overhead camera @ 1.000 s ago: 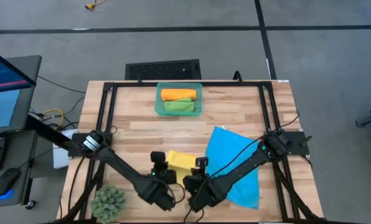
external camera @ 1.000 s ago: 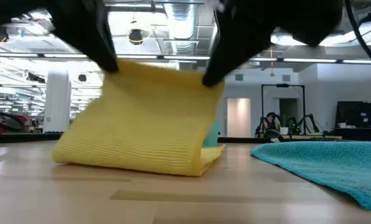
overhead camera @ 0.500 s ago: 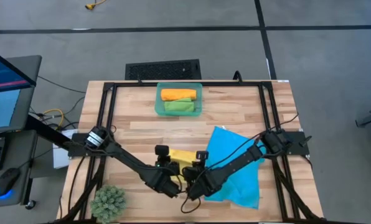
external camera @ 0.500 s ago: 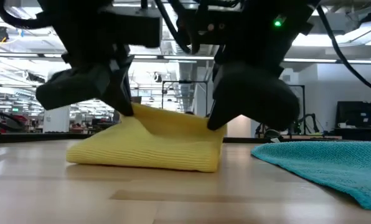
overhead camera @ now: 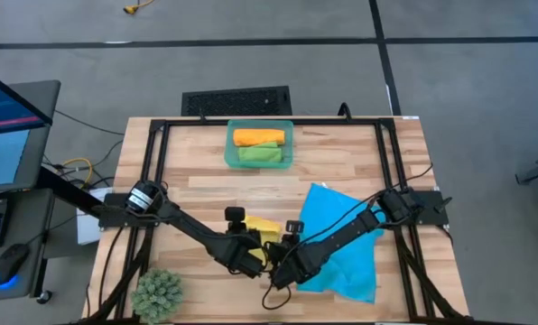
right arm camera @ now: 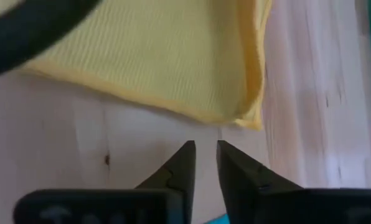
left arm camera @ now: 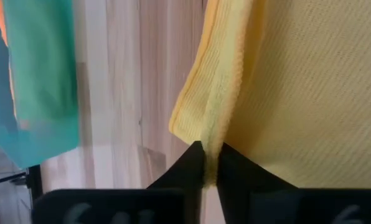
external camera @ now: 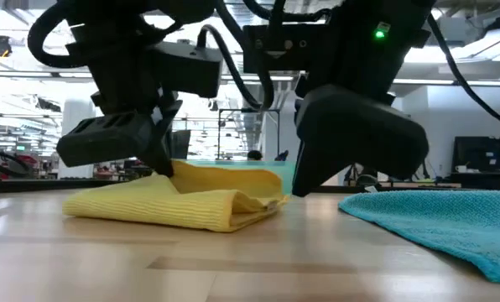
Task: Roll microfiber towels into tight, uniform cylinder then place into a basket
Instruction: Fold the yellow towel
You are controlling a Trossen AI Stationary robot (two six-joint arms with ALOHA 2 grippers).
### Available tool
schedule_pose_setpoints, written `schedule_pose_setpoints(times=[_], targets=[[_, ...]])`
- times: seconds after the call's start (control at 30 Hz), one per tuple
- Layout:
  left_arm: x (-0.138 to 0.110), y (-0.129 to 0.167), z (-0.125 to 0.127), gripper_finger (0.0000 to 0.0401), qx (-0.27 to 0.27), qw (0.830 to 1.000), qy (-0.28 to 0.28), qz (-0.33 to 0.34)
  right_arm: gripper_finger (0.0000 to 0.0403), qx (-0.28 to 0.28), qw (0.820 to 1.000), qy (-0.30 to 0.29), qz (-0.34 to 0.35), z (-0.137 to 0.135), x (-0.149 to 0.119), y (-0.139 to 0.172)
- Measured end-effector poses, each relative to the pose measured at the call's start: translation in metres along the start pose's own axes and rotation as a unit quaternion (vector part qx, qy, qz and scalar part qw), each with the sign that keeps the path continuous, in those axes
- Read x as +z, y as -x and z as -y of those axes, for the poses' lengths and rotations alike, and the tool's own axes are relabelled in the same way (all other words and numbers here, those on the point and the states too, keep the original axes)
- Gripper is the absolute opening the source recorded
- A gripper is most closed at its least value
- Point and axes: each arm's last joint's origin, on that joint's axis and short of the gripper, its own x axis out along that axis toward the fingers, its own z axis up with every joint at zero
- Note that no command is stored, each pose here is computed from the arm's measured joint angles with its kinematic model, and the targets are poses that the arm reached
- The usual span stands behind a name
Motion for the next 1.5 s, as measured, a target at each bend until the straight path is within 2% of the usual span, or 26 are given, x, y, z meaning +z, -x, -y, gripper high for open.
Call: schedule_pose_setpoints(times=[0.3, 0.43, 0.57, 0.73, 1.03, 1.13, 1.3, 1.5], targets=[[0.001, -0.001, 0.0, 0.0126, -0.014, 1.0, -0.007, -0.006, 0.0162, 0.006, 1.0, 0.002, -0.004, -0.001, -0.001, 0.001], [0.001, -0.001, 0.0, 0.0168, -0.014, 1.0, -0.02, -0.007, 0.0171, 0.006, 1.0, 0.002, -0.004, -0.002, -0.001, 0.002], [-0.002, 0.002, -0.003, 0.0191, -0.006, 0.999, -0.041, -0.025, 0.0165, 0.006, 1.0, 0.011, -0.005, -0.006, -0.005, 0.005], [-0.002, 0.017, -0.007, 0.0197, 0.009, 0.998, -0.049, -0.034, 0.0145, 0.005, 0.999, 0.033, -0.004, -0.011, -0.012, 0.021], [-0.005, 0.059, -0.001, 0.0197, 0.046, 0.998, -0.05, 0.001, 0.0115, 0.012, 0.998, 0.042, 0.034, -0.018, -0.025, 0.068], [-0.013, 0.079, 0.011, 0.0197, 0.048, 0.997, -0.046, 0.034, 0.0113, 0.031, 0.996, 0.05, 0.068, -0.026, -0.025, 0.082], [-0.037, 0.109, 0.035, 0.0197, 0.057, 0.992, -0.032, 0.104, 0.0113, 0.047, 0.989, 0.094, 0.106, -0.038, -0.025, 0.087], [-0.07, 0.123, 0.063, 0.0193, 0.052, 0.985, -0.013, 0.165, 0.0113, 0.073, 0.981, 0.078, 0.16, -0.04, -0.008, 0.084]])
